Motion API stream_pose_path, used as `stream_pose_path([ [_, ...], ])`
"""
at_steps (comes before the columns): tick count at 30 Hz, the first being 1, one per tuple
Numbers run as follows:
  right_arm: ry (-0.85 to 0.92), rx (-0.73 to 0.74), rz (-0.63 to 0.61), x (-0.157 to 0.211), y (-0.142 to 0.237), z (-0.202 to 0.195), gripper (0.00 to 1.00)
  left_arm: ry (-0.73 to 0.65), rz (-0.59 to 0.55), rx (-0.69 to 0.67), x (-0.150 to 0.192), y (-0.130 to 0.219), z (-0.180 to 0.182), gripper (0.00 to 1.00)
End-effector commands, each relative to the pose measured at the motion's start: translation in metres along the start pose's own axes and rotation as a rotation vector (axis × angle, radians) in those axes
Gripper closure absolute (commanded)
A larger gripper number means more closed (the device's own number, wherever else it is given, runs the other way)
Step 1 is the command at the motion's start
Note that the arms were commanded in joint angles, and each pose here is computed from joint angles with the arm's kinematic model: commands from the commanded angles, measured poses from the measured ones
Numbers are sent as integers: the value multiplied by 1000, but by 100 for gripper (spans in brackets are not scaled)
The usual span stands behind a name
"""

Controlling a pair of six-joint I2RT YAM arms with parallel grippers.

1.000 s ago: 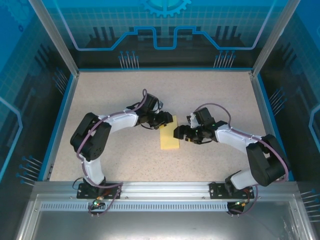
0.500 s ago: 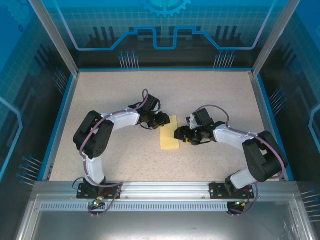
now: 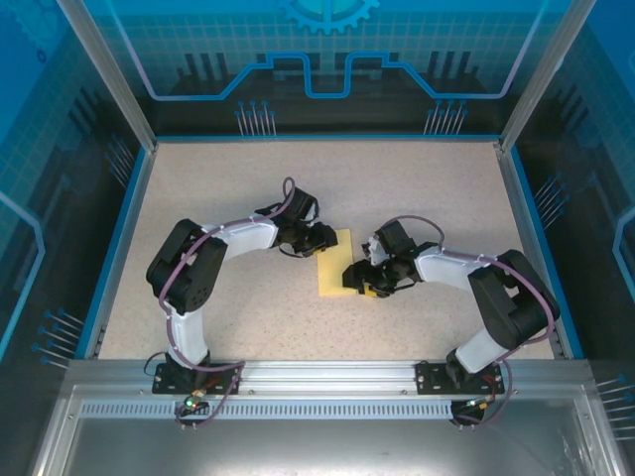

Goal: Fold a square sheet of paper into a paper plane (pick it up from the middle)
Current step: Third fold the triangle at the center of the table.

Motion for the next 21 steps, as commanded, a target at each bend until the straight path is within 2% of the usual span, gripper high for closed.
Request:
stream_pose_path([
  [1, 15, -32, 31, 2, -4, 7, 36, -6, 16, -30, 4, -8, 9, 60],
  [13, 13, -96, 43, -1, -12, 16, 42, 19, 27, -45, 11, -14, 19, 60],
  [21, -14, -81, 37, 3, -8, 10, 52, 46, 54, -67, 17, -23, 30, 60],
])
Point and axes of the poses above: each hand's point on the last joint's axis, 136 mm out from that joint toward the fingers, its own y axis back along the fingers, its own z axis along the line the jaws close on, x = y × z, the point moved 4 cm from there along y, back along the fingers, and after that the axes turned 11 degrees about -y, right-handed, at the moved point
